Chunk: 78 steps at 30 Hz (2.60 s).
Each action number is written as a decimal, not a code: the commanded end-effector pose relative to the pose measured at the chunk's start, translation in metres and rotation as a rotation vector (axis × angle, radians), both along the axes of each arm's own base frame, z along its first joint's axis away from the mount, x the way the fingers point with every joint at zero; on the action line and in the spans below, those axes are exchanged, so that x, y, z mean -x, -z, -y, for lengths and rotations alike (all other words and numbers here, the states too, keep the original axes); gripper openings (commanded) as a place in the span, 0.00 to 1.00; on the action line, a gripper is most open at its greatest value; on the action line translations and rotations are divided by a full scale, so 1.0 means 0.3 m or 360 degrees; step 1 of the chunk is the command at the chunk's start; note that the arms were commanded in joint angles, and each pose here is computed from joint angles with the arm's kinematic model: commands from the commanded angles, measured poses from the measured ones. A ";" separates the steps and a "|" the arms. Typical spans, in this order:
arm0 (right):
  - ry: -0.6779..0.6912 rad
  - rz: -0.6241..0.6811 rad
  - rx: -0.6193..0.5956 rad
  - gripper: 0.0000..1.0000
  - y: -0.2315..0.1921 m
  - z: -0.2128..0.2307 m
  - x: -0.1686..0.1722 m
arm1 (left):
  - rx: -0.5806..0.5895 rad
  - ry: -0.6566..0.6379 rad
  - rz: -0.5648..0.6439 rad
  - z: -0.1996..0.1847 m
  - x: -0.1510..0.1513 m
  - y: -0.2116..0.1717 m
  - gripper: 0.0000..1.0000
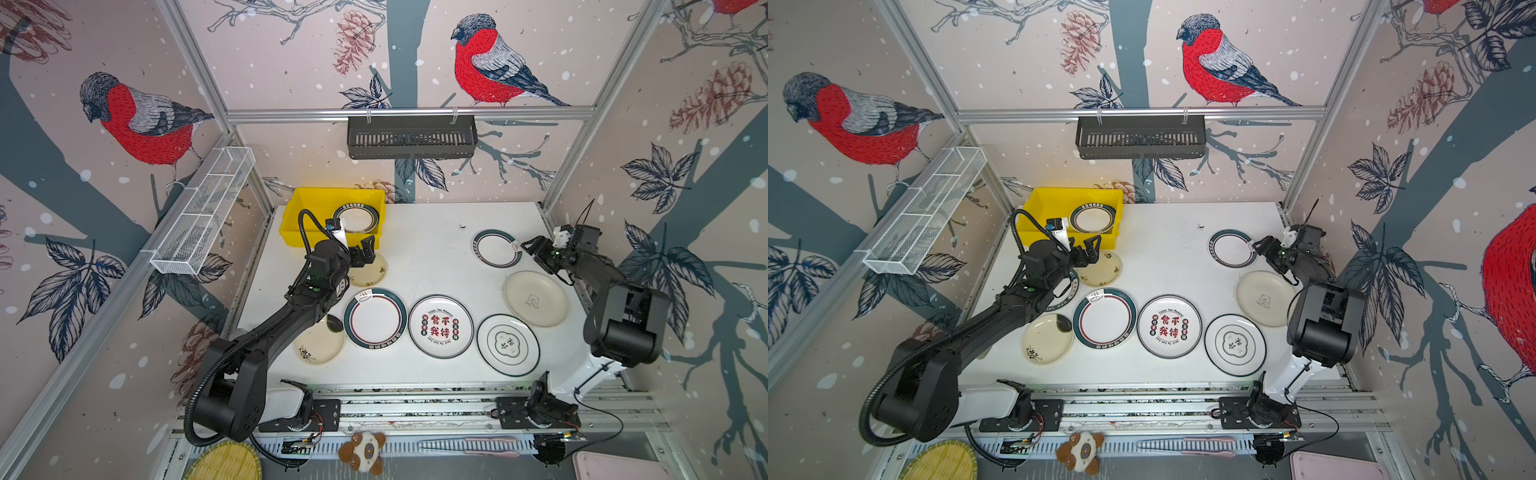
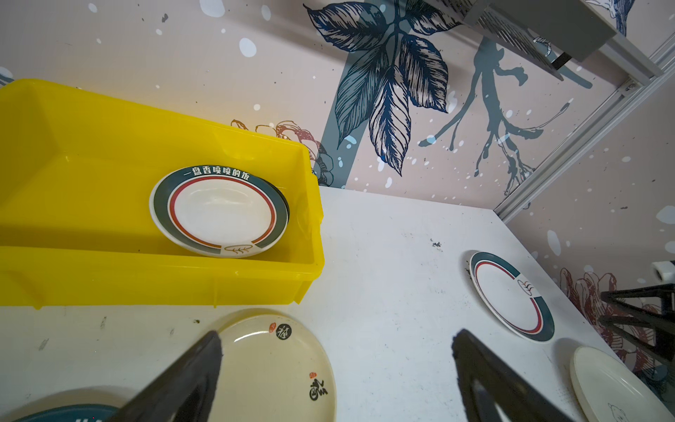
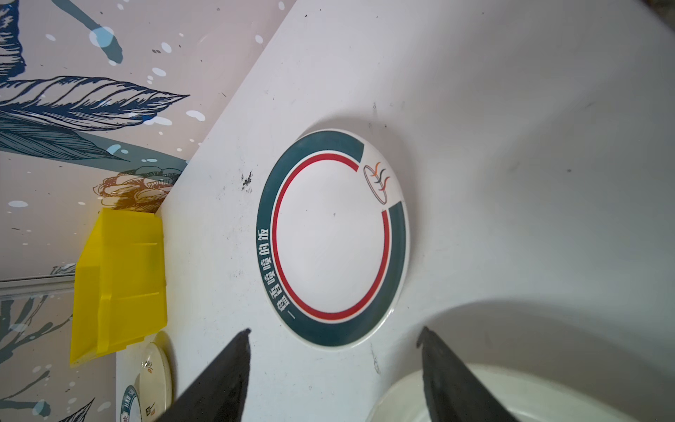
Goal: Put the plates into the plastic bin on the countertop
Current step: 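Grasp the green-rimmed plate's edge with the right gripper and tilt it upright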
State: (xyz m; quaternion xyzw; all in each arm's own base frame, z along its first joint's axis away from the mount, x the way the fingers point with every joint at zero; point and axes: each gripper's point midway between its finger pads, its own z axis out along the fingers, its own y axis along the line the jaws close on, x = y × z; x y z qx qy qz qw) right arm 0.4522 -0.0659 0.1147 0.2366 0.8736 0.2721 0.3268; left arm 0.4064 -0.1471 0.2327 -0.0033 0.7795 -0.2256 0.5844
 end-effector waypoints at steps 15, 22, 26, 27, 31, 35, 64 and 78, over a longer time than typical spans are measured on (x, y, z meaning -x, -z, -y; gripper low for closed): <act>-0.0020 -0.0262 0.0245 0.58 0.210 0.051 -0.100 | 0.0096 0.0081 0.0089 0.036 -0.006 -0.078 0.97; -0.0103 -0.0222 0.0105 0.50 0.245 0.006 -0.124 | 0.0096 0.0102 0.0058 0.050 -0.021 -0.067 0.97; -0.0115 -0.0215 0.0113 0.46 0.254 0.008 -0.133 | 0.0093 0.0098 0.0055 0.048 -0.020 -0.064 0.97; -0.0119 -0.0214 0.0104 0.45 0.255 0.005 -0.136 | 0.0092 0.0091 0.0055 0.045 -0.019 -0.065 0.97; -0.0127 -0.0198 0.0077 0.42 0.257 -0.003 -0.148 | 0.0086 0.0075 0.0058 0.041 -0.025 -0.067 0.97; -0.0106 -0.0222 0.0072 0.39 0.275 0.000 -0.156 | 0.0093 0.0089 0.0060 0.046 -0.026 -0.073 0.97; -0.0139 -0.0194 -0.0049 0.08 0.297 -0.052 -0.169 | 0.0149 0.0118 0.0017 0.062 -0.026 -0.065 0.97; -0.0249 0.0001 -0.0120 0.03 0.099 -0.223 -0.164 | 0.0302 0.0392 0.0032 0.195 0.043 -0.073 0.97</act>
